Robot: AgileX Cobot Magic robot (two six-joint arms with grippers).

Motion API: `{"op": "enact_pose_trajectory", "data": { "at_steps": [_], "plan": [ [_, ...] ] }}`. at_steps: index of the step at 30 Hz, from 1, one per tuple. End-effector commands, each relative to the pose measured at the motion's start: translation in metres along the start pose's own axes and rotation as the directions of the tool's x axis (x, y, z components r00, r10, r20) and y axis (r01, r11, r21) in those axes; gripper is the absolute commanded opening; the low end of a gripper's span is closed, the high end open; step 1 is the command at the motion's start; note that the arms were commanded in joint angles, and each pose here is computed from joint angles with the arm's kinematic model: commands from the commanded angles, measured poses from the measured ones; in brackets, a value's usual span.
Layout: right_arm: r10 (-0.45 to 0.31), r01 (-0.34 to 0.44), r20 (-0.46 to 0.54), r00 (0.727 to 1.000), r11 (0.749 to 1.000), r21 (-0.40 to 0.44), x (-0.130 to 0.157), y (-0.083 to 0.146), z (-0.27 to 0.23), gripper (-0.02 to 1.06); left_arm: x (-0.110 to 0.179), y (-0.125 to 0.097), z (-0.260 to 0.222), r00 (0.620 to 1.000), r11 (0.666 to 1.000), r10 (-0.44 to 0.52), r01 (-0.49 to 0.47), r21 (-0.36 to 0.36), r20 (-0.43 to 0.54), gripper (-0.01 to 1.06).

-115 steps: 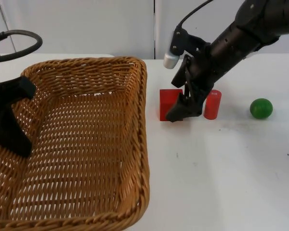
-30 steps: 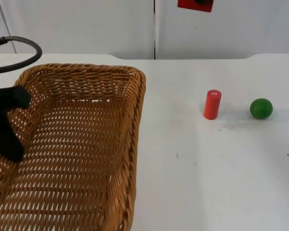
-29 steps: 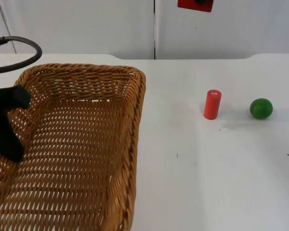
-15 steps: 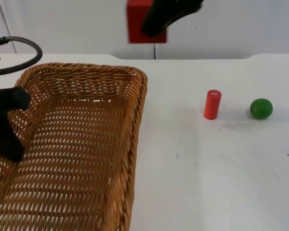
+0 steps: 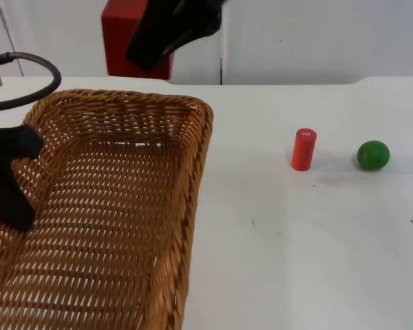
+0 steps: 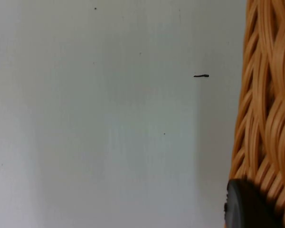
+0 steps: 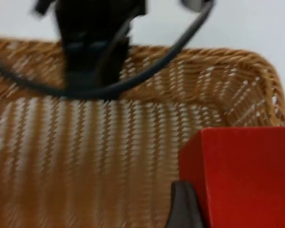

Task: Pick up the basket with the left hand and place the object to the left of the red cylinder into the basket with the right hand.

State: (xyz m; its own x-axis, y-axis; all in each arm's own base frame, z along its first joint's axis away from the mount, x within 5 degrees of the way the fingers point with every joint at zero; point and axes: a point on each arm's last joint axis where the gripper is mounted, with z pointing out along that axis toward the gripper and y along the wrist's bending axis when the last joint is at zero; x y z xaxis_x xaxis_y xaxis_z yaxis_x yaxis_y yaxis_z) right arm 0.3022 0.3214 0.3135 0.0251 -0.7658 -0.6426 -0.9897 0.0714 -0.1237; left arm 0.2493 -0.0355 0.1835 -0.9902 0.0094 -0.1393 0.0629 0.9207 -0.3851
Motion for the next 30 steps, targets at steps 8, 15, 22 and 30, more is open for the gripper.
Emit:
{"op": "enact_pose_trajectory", "data": {
  "at_steps": [8, 15, 22, 30],
  "plan": [
    [0.008, -0.009, 0.022, 1.000, 0.999, 0.053, -0.005, 0.024, 0.024, 0.00, -0.001, -0.005, -0.004, 1.000, 0.999, -0.005, 0.004, 0.034, 0.021, 0.00],
    [0.010, -0.012, 0.023, 1.000, 0.995, 0.101, -0.002, 0.035, 0.041, 0.00, -0.001, -0.005, -0.004, 1.000, 0.999, -0.007, 0.006, 0.037, 0.022, 0.00],
    [0.042, -0.044, 0.013, 0.999, 0.991, 0.126, 0.019, 0.039, 0.058, 0.00, -0.001, -0.005, -0.004, 1.000, 0.999, -0.007, 0.006, 0.037, 0.022, 0.00],
    [0.070, -0.073, 0.028, 0.997, 0.988, 0.138, 0.026, 0.040, 0.064, 0.00, -0.001, -0.005, -0.004, 1.000, 0.999, -0.007, 0.006, 0.037, 0.022, 0.00]
  ]
}}
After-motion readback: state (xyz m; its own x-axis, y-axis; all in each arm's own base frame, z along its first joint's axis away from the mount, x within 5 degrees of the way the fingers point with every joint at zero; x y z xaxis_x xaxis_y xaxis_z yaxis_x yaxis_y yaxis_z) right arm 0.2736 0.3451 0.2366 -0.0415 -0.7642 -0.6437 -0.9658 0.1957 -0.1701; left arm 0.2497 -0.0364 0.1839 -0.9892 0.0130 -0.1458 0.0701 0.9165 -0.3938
